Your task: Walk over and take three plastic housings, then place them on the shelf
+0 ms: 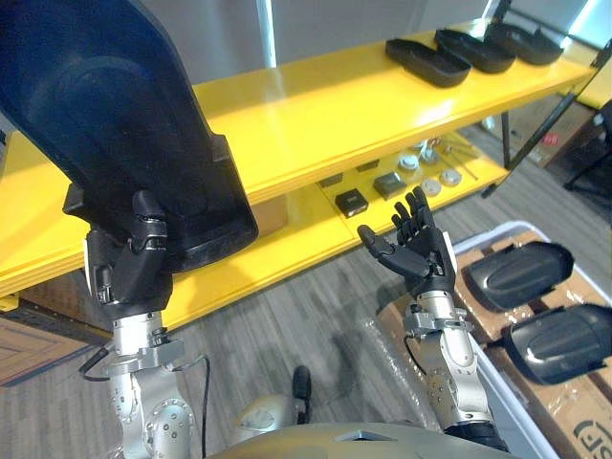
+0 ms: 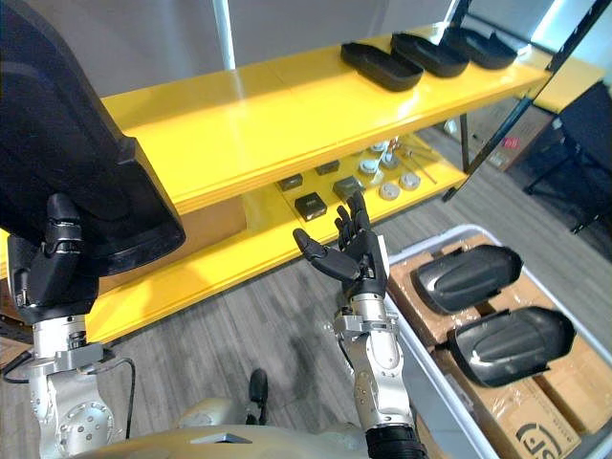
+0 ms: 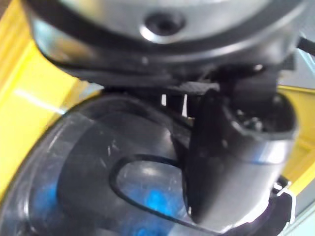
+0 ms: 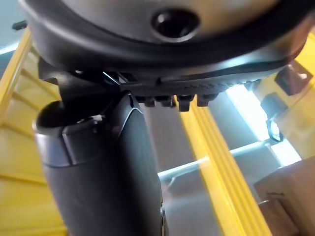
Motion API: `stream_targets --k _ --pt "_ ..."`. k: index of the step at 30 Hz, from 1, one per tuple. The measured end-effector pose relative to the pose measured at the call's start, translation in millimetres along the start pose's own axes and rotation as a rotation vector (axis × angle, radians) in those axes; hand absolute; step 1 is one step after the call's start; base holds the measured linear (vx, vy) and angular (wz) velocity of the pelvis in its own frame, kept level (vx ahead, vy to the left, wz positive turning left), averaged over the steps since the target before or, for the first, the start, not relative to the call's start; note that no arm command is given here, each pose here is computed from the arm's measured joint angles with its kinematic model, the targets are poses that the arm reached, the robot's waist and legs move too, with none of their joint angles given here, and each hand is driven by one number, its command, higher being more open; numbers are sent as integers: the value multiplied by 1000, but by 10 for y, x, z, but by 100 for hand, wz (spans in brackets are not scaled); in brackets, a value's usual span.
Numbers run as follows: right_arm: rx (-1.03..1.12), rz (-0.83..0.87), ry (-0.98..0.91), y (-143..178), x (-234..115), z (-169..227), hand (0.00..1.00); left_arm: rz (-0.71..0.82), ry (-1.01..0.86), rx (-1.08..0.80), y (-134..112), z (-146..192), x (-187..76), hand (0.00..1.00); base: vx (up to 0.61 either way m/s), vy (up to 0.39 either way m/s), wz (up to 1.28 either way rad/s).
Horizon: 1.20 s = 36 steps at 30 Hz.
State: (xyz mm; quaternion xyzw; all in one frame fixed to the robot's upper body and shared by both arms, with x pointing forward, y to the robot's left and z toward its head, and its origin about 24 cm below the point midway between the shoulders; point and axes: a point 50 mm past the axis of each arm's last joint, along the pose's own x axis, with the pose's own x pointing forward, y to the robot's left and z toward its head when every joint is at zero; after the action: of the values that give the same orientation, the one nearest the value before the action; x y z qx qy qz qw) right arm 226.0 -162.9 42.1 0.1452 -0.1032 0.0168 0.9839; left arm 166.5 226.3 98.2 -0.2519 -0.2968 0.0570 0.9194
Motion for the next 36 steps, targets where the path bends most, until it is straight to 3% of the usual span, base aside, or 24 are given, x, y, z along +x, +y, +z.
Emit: stream_targets --k 6,11,20,24,29,36 --pt "-27 32 -164 31 150 357 100 -15 -67 -40 -163 -38 301 0 139 4 29" --pt "-23 45 -179 -2 151 393 100 -14 -50 38 -207 -76 334 0 186 -67 61" --pt "-126 138 -227 -174 224 583 100 116 64 94 75 -222 171 0 258 -136 39" --pt "-142 12 -265 -344 218 667 100 -35 119 41 -146 -343 209 0 353 128 20" --pt "-77 -77 -270 -319 173 604 100 -195 179 23 -364 -401 285 0 177 68 -8" --pt "-81 -144 -201 -374 2 499 100 -425 293 -62 -905 -649 451 0 31 -15 -18"
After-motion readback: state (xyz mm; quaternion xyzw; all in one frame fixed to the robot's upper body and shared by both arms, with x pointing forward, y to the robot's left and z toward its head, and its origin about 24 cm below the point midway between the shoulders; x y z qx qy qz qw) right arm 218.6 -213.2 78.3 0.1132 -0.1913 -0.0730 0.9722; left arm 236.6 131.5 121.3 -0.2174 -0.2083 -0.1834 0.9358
